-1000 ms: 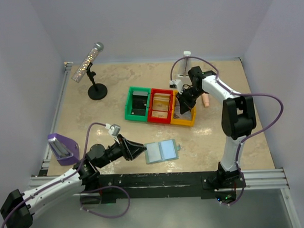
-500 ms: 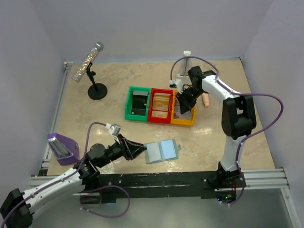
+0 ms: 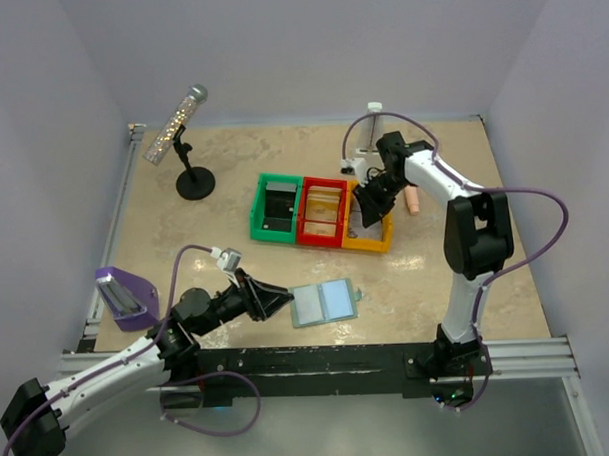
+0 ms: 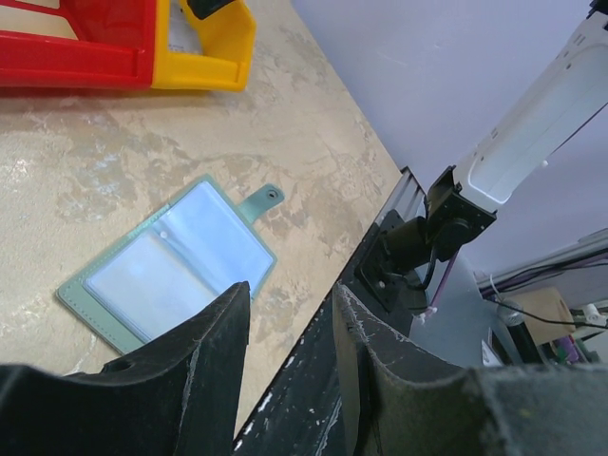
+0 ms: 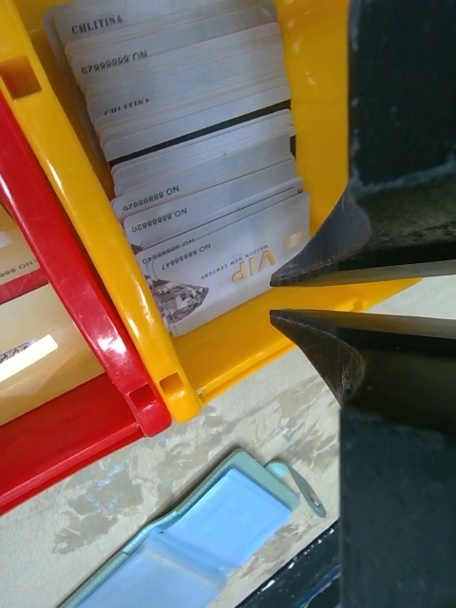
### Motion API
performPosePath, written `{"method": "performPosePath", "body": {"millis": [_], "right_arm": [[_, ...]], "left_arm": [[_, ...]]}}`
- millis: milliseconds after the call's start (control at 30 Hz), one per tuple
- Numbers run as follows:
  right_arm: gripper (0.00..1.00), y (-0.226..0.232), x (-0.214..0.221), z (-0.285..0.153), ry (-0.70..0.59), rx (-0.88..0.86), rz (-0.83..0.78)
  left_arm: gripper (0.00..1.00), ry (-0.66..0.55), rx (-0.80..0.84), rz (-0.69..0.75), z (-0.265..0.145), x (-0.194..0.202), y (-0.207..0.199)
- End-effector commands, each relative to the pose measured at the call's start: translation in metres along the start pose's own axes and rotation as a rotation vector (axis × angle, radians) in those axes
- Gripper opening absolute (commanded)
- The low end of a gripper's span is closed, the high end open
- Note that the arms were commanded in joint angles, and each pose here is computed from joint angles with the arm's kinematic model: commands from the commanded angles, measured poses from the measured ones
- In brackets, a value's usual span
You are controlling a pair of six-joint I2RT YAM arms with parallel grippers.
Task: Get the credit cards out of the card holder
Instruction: Place the credit card in the storage box.
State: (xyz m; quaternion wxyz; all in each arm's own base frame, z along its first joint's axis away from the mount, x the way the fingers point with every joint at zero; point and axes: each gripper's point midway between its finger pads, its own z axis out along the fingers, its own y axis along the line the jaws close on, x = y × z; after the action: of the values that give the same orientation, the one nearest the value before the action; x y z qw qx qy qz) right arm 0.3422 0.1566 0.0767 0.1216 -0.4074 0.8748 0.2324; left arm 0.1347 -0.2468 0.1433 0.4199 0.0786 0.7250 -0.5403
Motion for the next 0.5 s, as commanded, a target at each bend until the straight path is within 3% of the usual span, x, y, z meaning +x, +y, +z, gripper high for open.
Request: {"method": "performPosePath", "body": {"millis": [0,233,367,467], "right_arm": [[0.21,-0.001,-0.046,-0.047,-0.144,0.121,-0.036],[0.24,0.027,-0.117,-0.138,-0.503,0.275,-0.071],[0.24,0.07,-0.123,-0.15,-0.607,0.255,-0.161],[0.24,0.101,-0.115,-0.134,-0.615,0.207,-0.24]], "left_arm": [[0.45,0.04,-0.036,-0.024,-0.007,0.026,0.024],[0.45,0.043,-0.07,-0.027,-0.007,0.025,0.028],[0.45,0.035,-0.143,-0.051,-0.008,0.025,0.04],[0.45,0.038,-0.172,-0.051,-0.008,0.026,0.046]]}}
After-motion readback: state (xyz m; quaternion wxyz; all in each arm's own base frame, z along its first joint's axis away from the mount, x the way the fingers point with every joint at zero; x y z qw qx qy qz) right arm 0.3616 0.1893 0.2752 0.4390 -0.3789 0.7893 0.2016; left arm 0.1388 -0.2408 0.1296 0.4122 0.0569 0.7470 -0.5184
